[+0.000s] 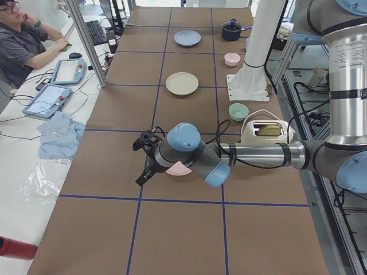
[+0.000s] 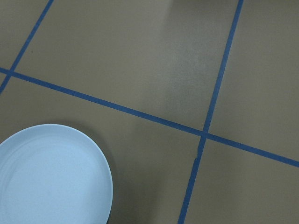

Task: Stack three plates with pink and blue
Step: 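Move the left gripper toward the pink plate's rim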

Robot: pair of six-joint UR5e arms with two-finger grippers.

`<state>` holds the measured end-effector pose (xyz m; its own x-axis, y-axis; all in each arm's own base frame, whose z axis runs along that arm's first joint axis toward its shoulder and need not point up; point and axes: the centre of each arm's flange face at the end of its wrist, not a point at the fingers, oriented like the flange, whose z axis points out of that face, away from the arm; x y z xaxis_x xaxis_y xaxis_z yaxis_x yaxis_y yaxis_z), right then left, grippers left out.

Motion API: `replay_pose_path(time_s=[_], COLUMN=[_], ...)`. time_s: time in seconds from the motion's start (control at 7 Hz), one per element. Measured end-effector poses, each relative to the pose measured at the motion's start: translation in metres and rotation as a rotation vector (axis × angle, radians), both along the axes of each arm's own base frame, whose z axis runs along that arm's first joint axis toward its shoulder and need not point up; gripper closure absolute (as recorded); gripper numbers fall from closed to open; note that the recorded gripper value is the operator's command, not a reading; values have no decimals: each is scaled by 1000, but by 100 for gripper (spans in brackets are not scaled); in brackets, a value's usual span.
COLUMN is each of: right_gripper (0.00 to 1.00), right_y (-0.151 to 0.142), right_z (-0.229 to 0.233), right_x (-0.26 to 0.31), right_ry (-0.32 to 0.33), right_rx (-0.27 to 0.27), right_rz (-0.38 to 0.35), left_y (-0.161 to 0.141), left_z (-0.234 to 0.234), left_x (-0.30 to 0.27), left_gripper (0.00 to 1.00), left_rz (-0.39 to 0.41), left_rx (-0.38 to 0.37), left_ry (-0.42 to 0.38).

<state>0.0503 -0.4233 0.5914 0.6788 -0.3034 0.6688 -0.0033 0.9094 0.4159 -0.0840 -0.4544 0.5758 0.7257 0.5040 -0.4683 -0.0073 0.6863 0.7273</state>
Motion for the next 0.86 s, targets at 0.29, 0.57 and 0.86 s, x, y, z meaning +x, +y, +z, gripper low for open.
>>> replay_pose_path(time_s=[0.29,0.57,0.86], right_gripper=[0,0,0], right_y=[-4,-7,-7], right_z=[-2,-18,-30], right_x=[-3,-30,-53], right_ry=[-22,-86,-137], right_rx=[30,-7,-25], right_rz=[10,62,109], left_y=[8,25,36], left_z=[-5,10,25], left_x=[11,52,120], left_gripper=[0,0,1], left_rz=[-10,32,-38], left_rx=[23,-34,-194], left_ry=[123,199,259])
